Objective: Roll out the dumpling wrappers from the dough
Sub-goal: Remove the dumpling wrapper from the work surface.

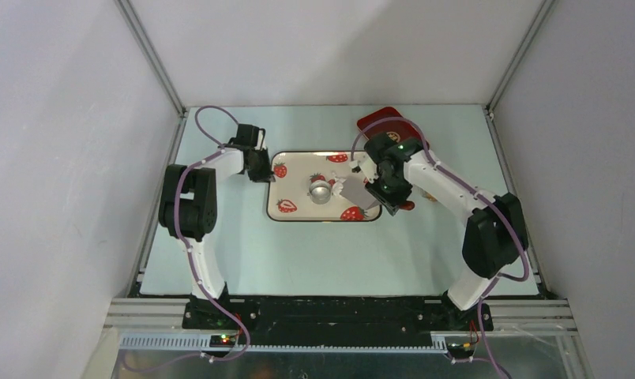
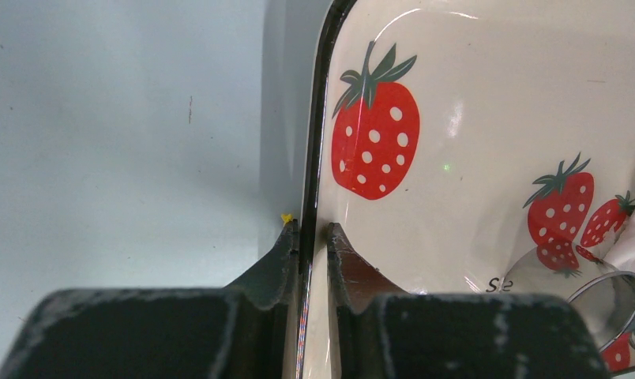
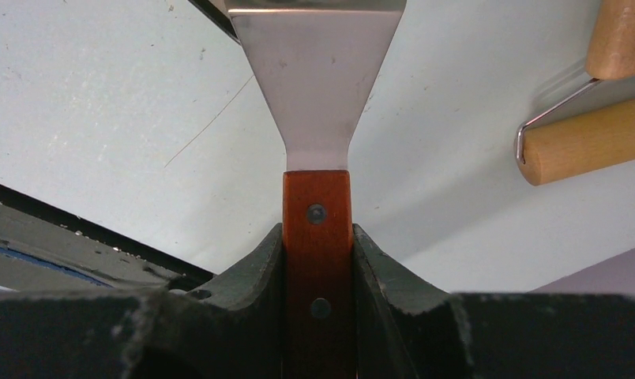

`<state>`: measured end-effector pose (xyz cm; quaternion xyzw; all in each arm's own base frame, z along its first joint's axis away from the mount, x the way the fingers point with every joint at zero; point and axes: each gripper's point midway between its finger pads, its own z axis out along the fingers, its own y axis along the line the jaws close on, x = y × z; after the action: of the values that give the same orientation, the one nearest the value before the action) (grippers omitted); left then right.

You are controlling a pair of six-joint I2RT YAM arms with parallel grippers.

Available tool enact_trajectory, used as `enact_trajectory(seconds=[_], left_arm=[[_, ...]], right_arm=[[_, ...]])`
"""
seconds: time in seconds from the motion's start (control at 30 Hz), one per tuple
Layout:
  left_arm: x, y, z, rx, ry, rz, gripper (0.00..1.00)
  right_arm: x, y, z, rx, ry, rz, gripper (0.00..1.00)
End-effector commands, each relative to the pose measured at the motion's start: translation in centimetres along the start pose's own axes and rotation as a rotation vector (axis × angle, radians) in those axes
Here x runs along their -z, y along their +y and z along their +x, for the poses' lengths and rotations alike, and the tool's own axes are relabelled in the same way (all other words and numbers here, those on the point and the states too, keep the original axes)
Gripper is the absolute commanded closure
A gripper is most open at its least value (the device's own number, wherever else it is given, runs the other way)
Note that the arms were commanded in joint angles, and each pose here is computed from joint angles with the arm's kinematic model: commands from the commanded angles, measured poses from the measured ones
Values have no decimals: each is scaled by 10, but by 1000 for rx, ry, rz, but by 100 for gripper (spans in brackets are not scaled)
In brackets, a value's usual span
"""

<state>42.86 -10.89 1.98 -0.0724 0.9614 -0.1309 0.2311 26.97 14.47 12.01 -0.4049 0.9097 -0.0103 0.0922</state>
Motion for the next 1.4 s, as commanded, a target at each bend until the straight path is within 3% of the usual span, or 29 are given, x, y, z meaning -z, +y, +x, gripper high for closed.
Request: enact_trajectory(seconds=[0.0,0.27,0.57,1.03,1.2,1.37], left_arm=[[-2,-3,23,-28,61,-17,100],[-2,-3,23,-29,61,-17,100],[-3,-4,23,-27,63,-12,100],[-2,-4,23,-28,62,-11,100],[-3,-4,23,-28,65,-10,100],[-3,-5,23,-30,64,-12,100]], right_arm=[[7,-17,-22,-42,-35,72,100],[-1,-27,-25,-22,35,126,100],[-6,-32,-47,-10,8,156,100],[68,-42,-146,10,-350,176,100],[83,-23,-173,33,-450,49,100],[73,13,-190,56,-473,-197,100]])
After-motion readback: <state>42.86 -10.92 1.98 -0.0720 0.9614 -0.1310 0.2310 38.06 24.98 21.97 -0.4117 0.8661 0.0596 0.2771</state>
